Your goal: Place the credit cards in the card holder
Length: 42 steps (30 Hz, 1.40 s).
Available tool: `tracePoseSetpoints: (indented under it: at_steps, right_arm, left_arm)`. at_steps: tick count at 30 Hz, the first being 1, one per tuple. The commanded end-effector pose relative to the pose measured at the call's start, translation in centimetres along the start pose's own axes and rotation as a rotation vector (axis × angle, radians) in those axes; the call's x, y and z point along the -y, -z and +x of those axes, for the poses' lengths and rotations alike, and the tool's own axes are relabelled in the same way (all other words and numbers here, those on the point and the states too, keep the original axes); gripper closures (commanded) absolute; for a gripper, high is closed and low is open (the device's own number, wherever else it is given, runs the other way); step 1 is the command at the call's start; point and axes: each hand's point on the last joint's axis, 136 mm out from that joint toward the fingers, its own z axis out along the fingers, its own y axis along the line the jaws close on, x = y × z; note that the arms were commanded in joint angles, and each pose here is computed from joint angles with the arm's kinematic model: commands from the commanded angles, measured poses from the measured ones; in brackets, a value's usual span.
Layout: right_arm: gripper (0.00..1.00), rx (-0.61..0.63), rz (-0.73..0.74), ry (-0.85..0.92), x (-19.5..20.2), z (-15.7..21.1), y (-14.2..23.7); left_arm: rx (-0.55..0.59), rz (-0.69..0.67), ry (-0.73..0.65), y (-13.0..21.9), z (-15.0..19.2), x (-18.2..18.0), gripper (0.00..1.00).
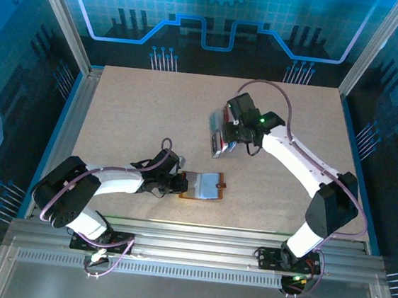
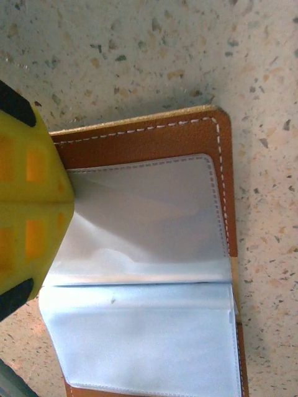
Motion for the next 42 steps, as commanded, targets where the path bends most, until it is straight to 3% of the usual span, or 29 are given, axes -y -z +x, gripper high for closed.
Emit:
tracePoseSetpoints:
  at_steps: [1, 10, 21, 42]
  right_arm:
    - [0.43, -0.045, 0.122, 0.045, 2.2, -0.5, -1.7]
    - [0.48, -0.112, 0.138, 0.075, 0.9, -0.9, -6.4]
    - [0.51, -0.146, 0.251, 0.137, 1.0, 0.1, -8.6]
    - [0.64, -0.11, 0.33, 0.17, 2.0, -0.8, -7.3]
  left_arm:
    - [-0.102, -0.083, 0.013, -0.6, 2.7, -2.7, 1.0]
    - [-0.098, -0.079, 0.011, -0.5, 2.7, -2.6, 1.0]
    - [-0.096, -0.073, 0.011, -0.4, 2.7, -2.5, 1.0]
    - [-0.091, -0.067, 0.012, -0.3, 2.7, -2.4, 1.0]
